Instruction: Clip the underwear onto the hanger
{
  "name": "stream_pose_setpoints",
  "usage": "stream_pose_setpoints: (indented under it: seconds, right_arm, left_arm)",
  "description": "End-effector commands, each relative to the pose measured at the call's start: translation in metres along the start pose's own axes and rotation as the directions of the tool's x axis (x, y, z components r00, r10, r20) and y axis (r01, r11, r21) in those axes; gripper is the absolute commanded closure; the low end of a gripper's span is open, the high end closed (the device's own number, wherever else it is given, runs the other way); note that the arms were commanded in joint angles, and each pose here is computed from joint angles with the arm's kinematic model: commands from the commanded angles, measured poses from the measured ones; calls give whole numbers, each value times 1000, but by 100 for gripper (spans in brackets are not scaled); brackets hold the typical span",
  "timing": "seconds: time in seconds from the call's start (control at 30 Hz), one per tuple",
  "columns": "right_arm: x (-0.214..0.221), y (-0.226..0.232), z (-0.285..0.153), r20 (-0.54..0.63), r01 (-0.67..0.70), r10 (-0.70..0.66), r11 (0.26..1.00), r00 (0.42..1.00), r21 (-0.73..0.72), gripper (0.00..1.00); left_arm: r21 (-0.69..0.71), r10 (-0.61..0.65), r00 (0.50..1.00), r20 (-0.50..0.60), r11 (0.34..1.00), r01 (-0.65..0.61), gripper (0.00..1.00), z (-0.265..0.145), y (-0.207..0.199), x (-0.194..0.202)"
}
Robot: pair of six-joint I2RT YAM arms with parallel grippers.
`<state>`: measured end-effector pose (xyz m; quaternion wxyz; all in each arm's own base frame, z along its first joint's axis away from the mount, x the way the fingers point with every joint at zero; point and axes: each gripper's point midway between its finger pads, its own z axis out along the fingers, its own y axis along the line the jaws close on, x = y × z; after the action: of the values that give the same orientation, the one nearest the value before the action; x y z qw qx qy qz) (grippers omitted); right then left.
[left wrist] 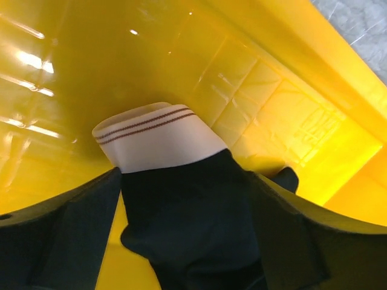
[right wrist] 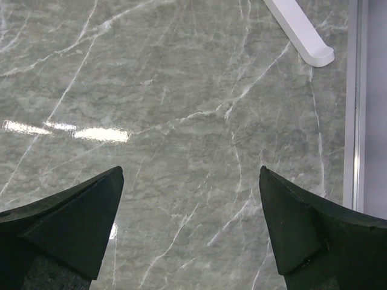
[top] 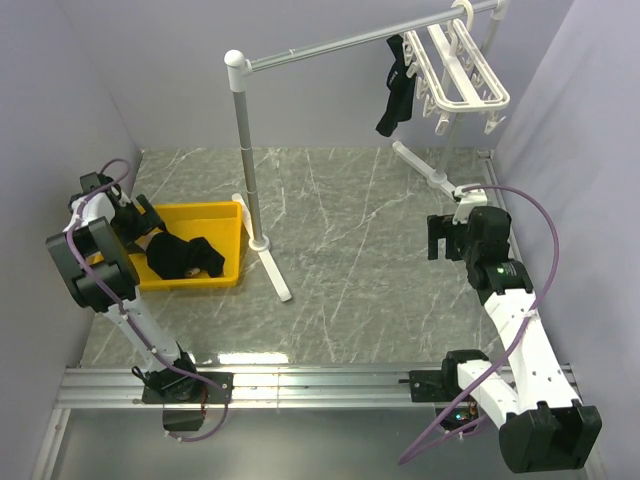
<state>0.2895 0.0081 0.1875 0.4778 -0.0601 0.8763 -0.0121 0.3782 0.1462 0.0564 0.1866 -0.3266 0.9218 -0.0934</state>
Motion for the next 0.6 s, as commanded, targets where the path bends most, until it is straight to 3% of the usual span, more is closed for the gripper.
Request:
stream_pose_setpoints:
  seconds: [0.0,0.13,0.17,0.23,0.33,0.5,0.57]
  right_arm:
    - [-28,-3,-9,67,-2,2,1000,998,5,0]
    - [-24,-2,-9,60,6,-6,1000,998,0,0]
    - [-23,-2,-10,59,7,-7,1000,998,-4,1]
    - [-22,0,-10,53,11,-11,1000,999,-15,1]
    - [-25,2,-12,43,18,-17,999,999,-29,3]
    - [-25,2,-17,32,49,-48,998,998,-37,4]
    - [-26,2,-19,29,65,-64,997,998,-42,4]
  left_arm:
    - [69,-5,1000,-1,998,5,16,9,-9,1]
    - [110,17,1000,21,994,-19,40,2,-17,1]
    - [133,39,998,51,990,-45,57,-7,-22,-2]
    - [146,56,995,78,987,-67,79,-16,-26,-4]
    - [146,92,988,124,983,-110,100,-35,-29,-5]
    - [184,223,952,208,947,-263,100,-79,-44,2]
    - [195,316,906,283,906,-377,100,-105,-53,6]
